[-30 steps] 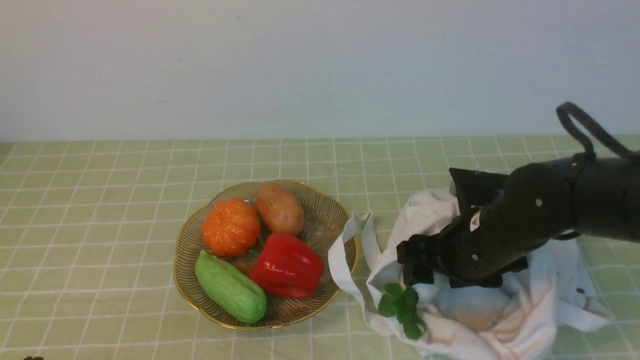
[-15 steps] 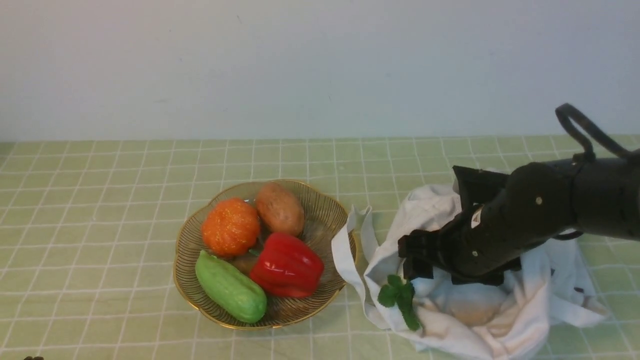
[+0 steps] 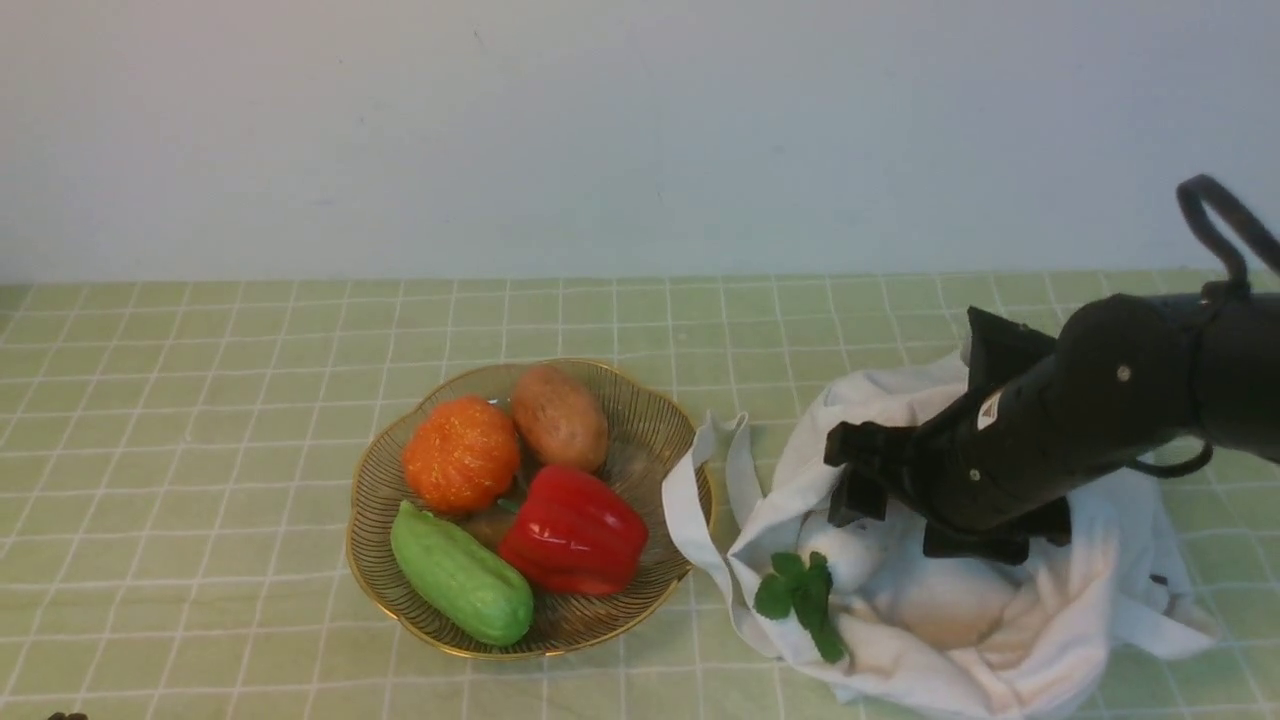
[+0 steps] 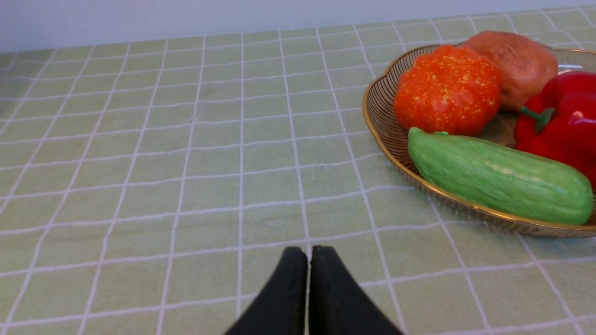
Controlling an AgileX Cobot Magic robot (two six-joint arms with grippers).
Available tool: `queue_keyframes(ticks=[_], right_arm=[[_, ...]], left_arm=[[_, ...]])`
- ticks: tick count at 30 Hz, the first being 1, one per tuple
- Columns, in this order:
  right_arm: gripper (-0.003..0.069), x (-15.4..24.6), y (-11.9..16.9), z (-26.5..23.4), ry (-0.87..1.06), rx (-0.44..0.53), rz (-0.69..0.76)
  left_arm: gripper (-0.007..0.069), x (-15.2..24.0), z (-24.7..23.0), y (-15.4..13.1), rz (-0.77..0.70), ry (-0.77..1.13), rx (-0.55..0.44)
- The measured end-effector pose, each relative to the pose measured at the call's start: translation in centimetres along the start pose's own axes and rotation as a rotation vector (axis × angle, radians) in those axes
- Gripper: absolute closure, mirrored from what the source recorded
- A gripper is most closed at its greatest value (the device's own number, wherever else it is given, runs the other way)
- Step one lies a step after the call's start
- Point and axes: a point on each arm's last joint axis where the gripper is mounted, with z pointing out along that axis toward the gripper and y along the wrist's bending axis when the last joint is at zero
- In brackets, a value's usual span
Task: Take vegetables from bag on green coffee tablecloth place on plate.
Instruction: 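Reach into the cloth bag and grasp a vegetable inside it with the right gripper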
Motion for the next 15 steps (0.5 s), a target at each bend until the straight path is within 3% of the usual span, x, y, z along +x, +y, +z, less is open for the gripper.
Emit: queue_keyframes(ticks=[15], right_arm=[[0.0124,-0.2,0.1,1.8,0.006,-0.035,0.088]], left_arm=[[0.0630,0.0,0.0,0.0,0.000,0.000,0.000]])
